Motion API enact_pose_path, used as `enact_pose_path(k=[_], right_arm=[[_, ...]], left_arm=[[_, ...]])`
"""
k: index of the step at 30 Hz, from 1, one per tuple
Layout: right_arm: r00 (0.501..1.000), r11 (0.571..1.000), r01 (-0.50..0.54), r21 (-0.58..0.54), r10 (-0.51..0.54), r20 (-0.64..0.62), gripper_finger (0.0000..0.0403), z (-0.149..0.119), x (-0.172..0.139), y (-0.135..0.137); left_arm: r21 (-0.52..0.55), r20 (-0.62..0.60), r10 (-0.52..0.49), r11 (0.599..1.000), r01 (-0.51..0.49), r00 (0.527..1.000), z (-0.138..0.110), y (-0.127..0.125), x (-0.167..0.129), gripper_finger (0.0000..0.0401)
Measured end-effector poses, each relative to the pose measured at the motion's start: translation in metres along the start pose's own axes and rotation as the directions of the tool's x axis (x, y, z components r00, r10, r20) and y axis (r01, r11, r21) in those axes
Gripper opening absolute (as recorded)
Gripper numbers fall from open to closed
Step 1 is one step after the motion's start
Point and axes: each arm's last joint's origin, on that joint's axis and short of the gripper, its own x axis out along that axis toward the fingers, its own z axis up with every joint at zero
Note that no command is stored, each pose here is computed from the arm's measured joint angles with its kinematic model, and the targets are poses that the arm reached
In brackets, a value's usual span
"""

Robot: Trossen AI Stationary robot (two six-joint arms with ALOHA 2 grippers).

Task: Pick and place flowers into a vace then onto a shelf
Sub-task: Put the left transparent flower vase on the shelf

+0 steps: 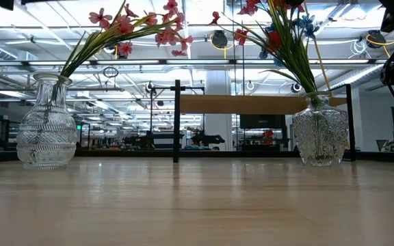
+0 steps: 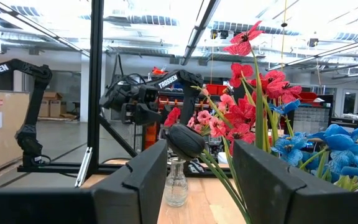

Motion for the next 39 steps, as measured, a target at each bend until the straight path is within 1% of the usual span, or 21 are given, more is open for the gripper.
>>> enact_pose_path(k=[2, 4, 7, 10, 15, 20, 22, 24, 25, 27, 29, 32, 36, 39], right_arm=[[1.0, 1.0, 0.0, 0.0, 0.0, 0.0, 0.0175, 0.0, 0.0, 0.0], [1.0, 1.0, 0.0, 0.0, 0.0, 0.0, 0.0174, 0.0, 0.0, 0.0], [1.0, 1.0, 0.0, 0.0, 0.0, 0.0, 0.0175, 0.0, 0.0, 0.0], [1.0, 1.0, -0.001, 0.0, 0.001, 0.001, 0.0178, 0.0, 0.0, 0.0], [1.0, 1.0, 0.0, 0.0, 0.0, 0.0, 0.0175, 0.0, 0.0, 0.0], [1.0, 1.0, 0.0, 0.0, 0.0, 0.0, 0.0175, 0.0, 0.0, 0.0], [1.0, 1.0, 0.0, -0.001, 0.0, 0.0, 0.0177, 0.0, 0.0, 0.0], [1.0, 1.0, 0.0, 0.0, 0.0, 0.0, 0.0178, 0.0, 0.0, 0.0], [1.0, 1.0, 0.0, -0.001, 0.0, 0.0, 0.0178, 0.0, 0.0, 0.0], [1.0, 1.0, -0.001, -0.001, 0.001, 0.0, 0.0176, 0.0, 0.0, 0.0], [1.0, 1.0, 0.0, -0.001, 0.0, 0.0, 0.0174, 0.0, 0.0, 0.0], [1.0, 1.0, 0.0, -0.001, 0.0, 0.0, 0.0175, 0.0, 0.0, 0.0], [1.0, 1.0, 0.0, -0.001, 0.0, 0.0, 0.0178, 0.0, 0.0, 0.0], [1.0, 1.0, -0.001, -0.001, 0.001, 0.0, 0.0177, 0.0, 0.0, 0.0]], left_arm=[[0.017, -0.002, -0.004, 1.0, 0.004, 1.0, 0.005, 0.001, -0.001, 0.0276], [0.006, -0.001, -0.012, 1.0, 0.012, 1.0, 0.013, 0.005, -0.003, 0.0276], [0.029, -0.002, -0.03, 0.999, 0.03, 1.0, 0.02, 0.016, -0.007, 0.0276], [0.027, -0.001, -0.051, 0.998, 0.051, 0.999, 0.031, 0.029, -0.011, 0.0276], [0.07, 0.0, -0.092, 0.993, 0.092, 0.996, 0.05, 0.057, -0.018, 0.0276], [0.101, -0.002, -0.131, 0.986, 0.131, 0.991, 0.063, 0.083, -0.022, 0.0276], [0.136, -0.017, -0.145, 0.98, 0.146, 0.989, 0.065, 0.091, -0.022, 0.0276], [0.204, -0.08, -0.171, 0.962, 0.184, 0.982, 0.066, 0.098, -0.021, 0.0276], [0.223, -0.132, -0.188, 0.951, 0.214, 0.973, 0.065, 0.101, -0.02, 0.0276], [0.199, -0.206, -0.211, 0.947, 0.252, 0.955, 0.063, 0.102, -0.019, 0.0276], [0.191, -0.234, -0.218, 0.945, 0.264, 0.947, 0.06, 0.102, -0.019, 0.0276], [0.233, -0.209, -0.204, 0.939, 0.251, 0.957, 0.058, 0.103, -0.019, 0.0276], [0.274, -0.116, -0.166, 0.942, 0.192, 0.979, 0.061, 0.105, -0.018, 0.0276], [0.298, -0.108, -0.162, 0.936, 0.188, 0.981, 0.061, 0.105, -0.018, 0.0276]])
